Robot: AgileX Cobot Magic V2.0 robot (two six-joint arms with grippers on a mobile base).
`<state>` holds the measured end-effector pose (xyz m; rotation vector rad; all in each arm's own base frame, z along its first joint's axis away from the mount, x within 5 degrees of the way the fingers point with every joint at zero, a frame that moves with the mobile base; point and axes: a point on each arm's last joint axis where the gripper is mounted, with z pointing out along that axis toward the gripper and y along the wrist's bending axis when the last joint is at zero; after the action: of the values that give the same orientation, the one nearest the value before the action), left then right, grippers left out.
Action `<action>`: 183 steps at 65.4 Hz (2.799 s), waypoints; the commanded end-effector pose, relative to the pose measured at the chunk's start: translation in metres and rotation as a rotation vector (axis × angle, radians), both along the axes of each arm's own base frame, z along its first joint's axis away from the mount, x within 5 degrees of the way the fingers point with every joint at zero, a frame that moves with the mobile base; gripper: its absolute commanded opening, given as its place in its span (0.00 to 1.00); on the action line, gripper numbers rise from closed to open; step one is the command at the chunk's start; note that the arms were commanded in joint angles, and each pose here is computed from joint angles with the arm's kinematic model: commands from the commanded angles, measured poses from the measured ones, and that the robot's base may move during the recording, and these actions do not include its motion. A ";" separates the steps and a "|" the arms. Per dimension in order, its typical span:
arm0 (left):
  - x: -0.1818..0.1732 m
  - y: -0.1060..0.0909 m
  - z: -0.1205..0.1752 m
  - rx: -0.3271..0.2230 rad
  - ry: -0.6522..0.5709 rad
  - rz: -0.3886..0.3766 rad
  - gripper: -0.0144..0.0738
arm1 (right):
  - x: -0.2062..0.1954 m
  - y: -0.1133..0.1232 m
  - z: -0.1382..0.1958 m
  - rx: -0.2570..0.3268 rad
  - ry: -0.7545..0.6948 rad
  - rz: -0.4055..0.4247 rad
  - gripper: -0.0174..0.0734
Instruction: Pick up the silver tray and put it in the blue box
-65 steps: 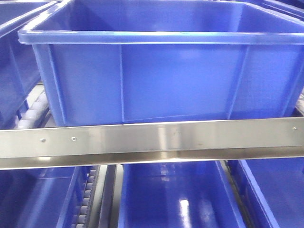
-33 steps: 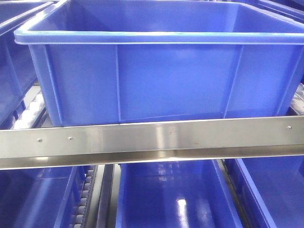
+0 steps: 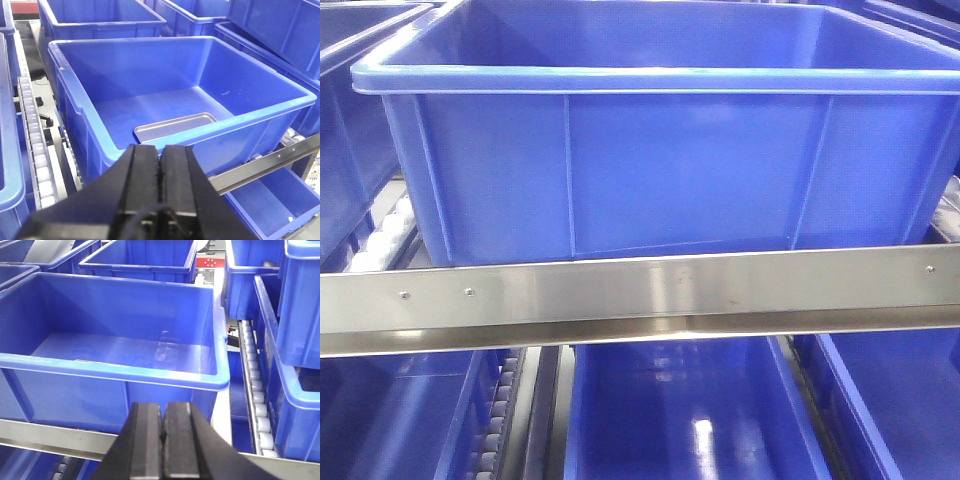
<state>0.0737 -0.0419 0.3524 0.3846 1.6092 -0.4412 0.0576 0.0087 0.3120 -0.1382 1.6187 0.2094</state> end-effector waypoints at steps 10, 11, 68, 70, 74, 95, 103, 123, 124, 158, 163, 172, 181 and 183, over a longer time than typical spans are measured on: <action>0.000 -0.003 0.015 -0.038 -0.086 -0.027 0.05 | -0.001 0.002 0.016 -0.004 -0.106 0.023 0.25; 0.000 -0.003 0.015 -0.038 -0.086 -0.027 0.05 | -0.001 0.002 0.016 -0.004 -0.106 0.023 0.25; -0.024 0.041 -0.118 -0.047 -0.203 0.515 0.05 | -0.001 0.002 0.016 -0.004 -0.106 0.023 0.25; -0.023 0.042 -0.128 -0.052 -0.199 0.530 0.05 | -0.001 0.002 0.016 -0.004 -0.106 0.023 0.25; -0.019 0.045 -0.142 -0.069 -0.217 0.557 0.05 | -0.001 0.002 0.016 -0.004 -0.106 0.023 0.25; -0.019 0.043 -0.144 -0.058 -0.174 0.545 0.05 | -0.001 0.002 0.016 -0.005 -0.105 0.023 0.25; -0.019 0.043 -0.144 -0.058 -0.174 0.545 0.05 | -0.001 0.002 0.016 -0.005 -0.105 0.023 0.25; -0.019 0.043 -0.144 -0.058 -0.174 0.545 0.05 | -0.001 0.002 0.016 -0.005 -0.105 0.023 0.25; -0.019 0.043 -0.144 -0.058 -0.174 0.545 0.05 | -0.001 0.002 0.016 -0.005 -0.105 0.023 0.25; -0.019 0.043 -0.144 -0.058 -0.174 0.545 0.05 | 0.004 0.000 0.002 -0.026 -0.121 -0.081 0.25; -0.019 0.043 -0.144 -0.058 -0.174 0.545 0.05 | 0.005 -0.004 -0.010 -0.008 -0.145 -0.148 0.25; -0.019 0.043 -0.144 -0.058 -0.174 0.545 0.05 | 0.002 -0.011 -0.041 -0.004 -0.196 -0.253 0.25; -0.019 0.043 -0.144 -0.058 -0.174 0.545 0.05 | -0.002 -0.013 -0.077 -0.008 -0.187 -0.296 0.25; -0.019 0.043 -0.144 -0.058 -0.174 0.545 0.05 | -0.003 -0.013 -0.084 -0.006 -0.183 -0.298 0.25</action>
<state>0.0568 -0.0005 0.1980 -0.0453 1.5659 -0.0448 0.0574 -0.0036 0.2254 0.0792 1.5456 -0.0176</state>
